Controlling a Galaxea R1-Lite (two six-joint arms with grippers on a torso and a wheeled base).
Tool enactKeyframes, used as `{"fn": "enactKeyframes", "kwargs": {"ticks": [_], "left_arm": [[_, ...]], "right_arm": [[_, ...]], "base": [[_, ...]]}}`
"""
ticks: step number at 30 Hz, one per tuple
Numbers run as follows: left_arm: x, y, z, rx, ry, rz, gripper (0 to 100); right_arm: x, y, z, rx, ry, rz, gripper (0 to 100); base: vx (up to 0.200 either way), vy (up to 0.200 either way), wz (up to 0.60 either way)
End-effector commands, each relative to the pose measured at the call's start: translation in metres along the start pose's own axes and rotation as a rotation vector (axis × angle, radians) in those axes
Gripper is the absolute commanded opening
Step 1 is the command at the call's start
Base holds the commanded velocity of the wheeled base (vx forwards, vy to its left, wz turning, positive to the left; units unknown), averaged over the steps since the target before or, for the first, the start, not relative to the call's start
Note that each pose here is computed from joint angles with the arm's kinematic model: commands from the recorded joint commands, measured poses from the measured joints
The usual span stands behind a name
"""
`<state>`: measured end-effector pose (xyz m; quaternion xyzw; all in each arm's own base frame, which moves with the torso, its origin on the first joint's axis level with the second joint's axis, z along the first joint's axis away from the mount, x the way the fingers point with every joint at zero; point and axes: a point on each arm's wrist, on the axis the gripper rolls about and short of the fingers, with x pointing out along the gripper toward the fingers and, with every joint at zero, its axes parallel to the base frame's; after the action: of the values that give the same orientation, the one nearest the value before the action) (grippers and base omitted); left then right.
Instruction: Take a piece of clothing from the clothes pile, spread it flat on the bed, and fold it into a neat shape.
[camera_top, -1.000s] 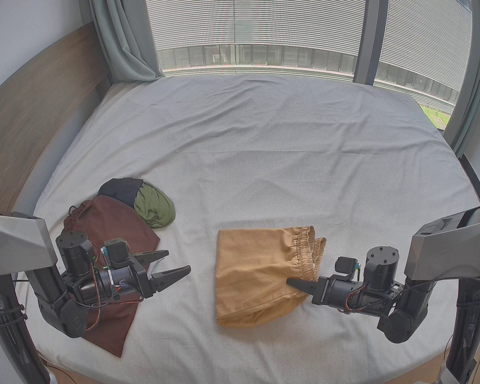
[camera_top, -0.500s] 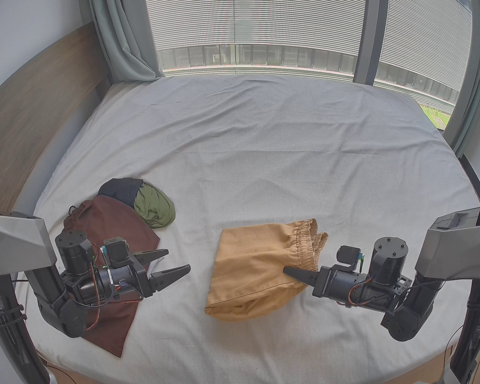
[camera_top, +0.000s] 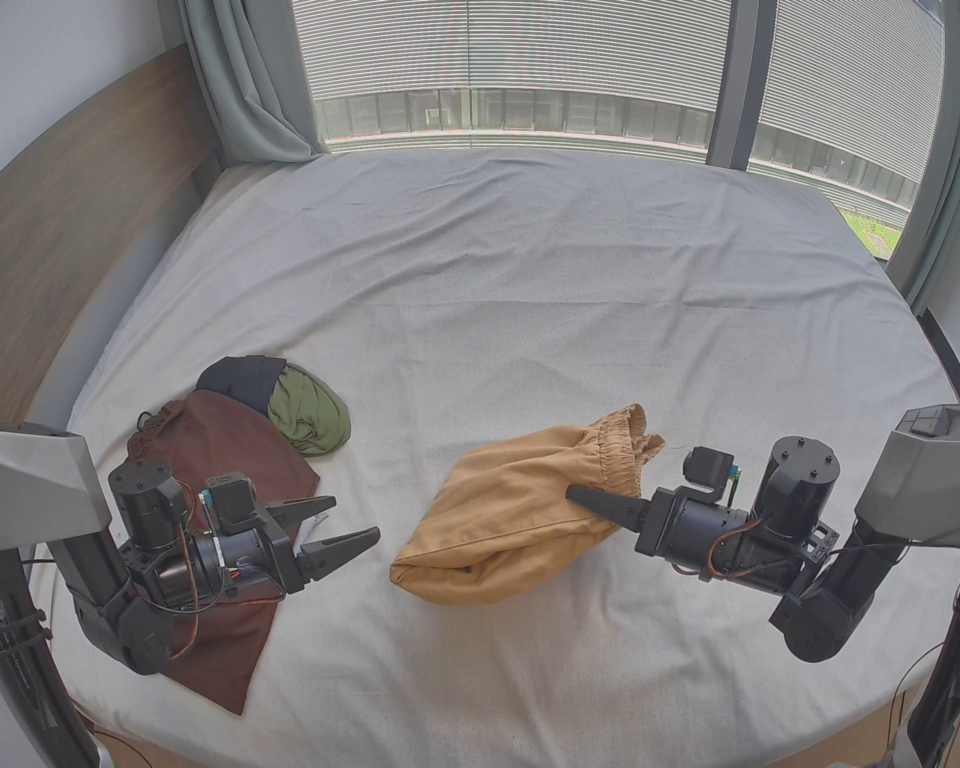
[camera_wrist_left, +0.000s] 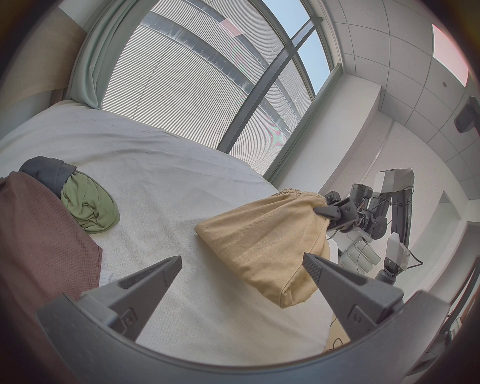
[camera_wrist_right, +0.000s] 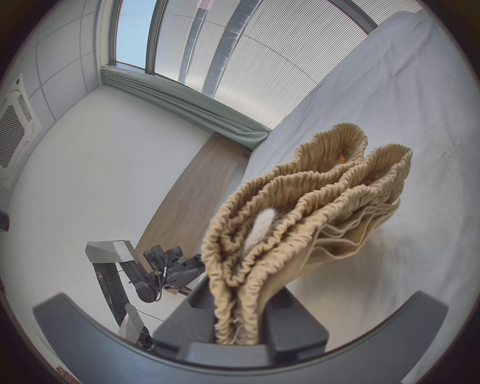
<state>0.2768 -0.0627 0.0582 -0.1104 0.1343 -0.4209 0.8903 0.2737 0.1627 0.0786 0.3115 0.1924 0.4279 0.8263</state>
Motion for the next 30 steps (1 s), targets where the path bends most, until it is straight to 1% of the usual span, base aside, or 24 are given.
{"fn": "enactKeyframes", "kwargs": {"ticks": [1,9,15,19,24,30], "left_arm": [[0.0,0.0,0.001,0.004,-0.005,-0.001,100],[-0.001,-0.002,0.004,0.01,-0.014,-0.003,100],[-0.001,-0.002,0.004,0.009,-0.013,-0.003,100],[-0.001,-0.002,0.004,0.009,-0.013,-0.003,100],[-0.001,-0.002,0.004,0.01,-0.014,-0.003,100],[-0.001,-0.002,0.004,0.01,-0.014,-0.003,100]], "right_arm": [[0.002,0.005,0.009,-0.018,-0.021,0.035,0],[0.005,0.002,0.024,-0.044,-0.039,0.08,0],[0.015,0.004,0.048,-0.088,-0.104,0.126,0],[0.022,-0.001,0.058,-0.106,-0.134,0.133,0],[0.042,-0.024,0.07,-0.135,-0.177,0.142,0],[0.064,-0.044,0.084,-0.167,-0.208,0.173,0]], "base": [[0.0,0.0,0.0],[0.0,0.0,0.0],[0.0,0.0,0.0],[0.0,0.0,0.0],[0.0,0.0,0.0],[0.0,0.0,0.0]]}}
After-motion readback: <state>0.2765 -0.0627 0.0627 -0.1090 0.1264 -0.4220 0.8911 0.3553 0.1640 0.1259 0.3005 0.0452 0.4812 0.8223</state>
